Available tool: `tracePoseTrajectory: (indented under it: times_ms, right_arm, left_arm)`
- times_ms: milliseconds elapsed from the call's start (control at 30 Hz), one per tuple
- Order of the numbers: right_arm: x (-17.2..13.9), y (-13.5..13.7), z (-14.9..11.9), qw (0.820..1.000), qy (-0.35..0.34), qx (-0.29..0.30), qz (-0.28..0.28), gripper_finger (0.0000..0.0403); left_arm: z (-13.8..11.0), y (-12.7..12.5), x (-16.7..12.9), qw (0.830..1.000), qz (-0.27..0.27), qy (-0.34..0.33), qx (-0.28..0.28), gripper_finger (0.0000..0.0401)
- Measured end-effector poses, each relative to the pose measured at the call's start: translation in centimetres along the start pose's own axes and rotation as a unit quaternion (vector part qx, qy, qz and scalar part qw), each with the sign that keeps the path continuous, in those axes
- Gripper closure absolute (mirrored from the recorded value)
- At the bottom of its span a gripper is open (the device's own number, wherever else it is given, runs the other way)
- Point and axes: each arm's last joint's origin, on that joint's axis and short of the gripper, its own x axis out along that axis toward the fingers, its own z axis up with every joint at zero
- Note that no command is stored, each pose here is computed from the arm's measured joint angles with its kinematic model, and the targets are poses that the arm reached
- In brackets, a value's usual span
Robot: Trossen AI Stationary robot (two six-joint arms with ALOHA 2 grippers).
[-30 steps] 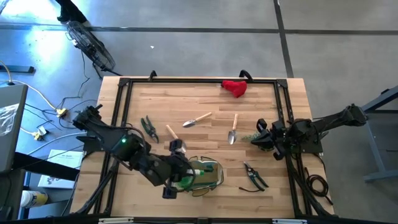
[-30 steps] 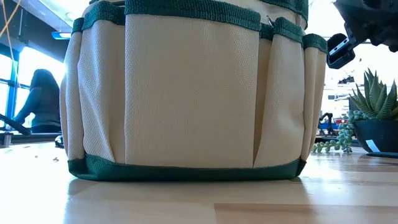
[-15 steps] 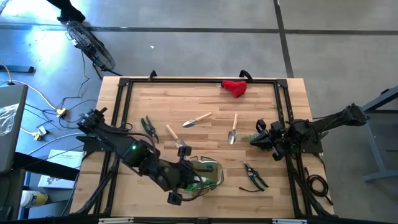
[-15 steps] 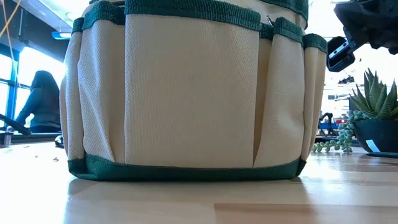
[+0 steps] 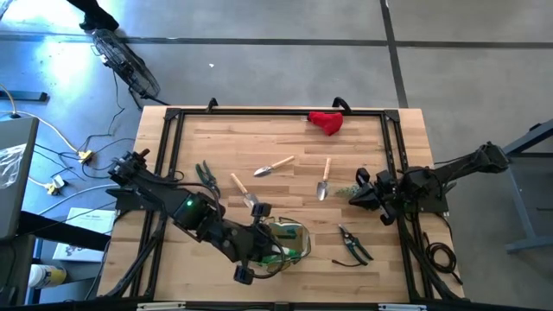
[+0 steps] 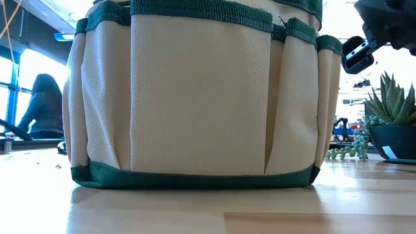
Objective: Pick & Place Garden tools in Gardening bag
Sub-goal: Put the green spray bottle into the gardening bag
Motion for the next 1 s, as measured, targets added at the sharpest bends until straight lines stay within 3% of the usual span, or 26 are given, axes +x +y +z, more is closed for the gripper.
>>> tracePoseTrajectory:
  times_ms: [300,1000]
  right_arm:
    - [0.0,0.2,-0.1,1.0,0.004,0.001,0.005,0.04]
    - [0.1,0.1,-0.3,1.0,0.012,0.001,0.007,0.04]
  left_arm:
    - [-0.4,1.0,2.5,1.0,0.001,0.02,0.013,0.0352]
    - [-1.8,0.2,5.9,0.998,-0.017,0.065,0.022,0.0352]
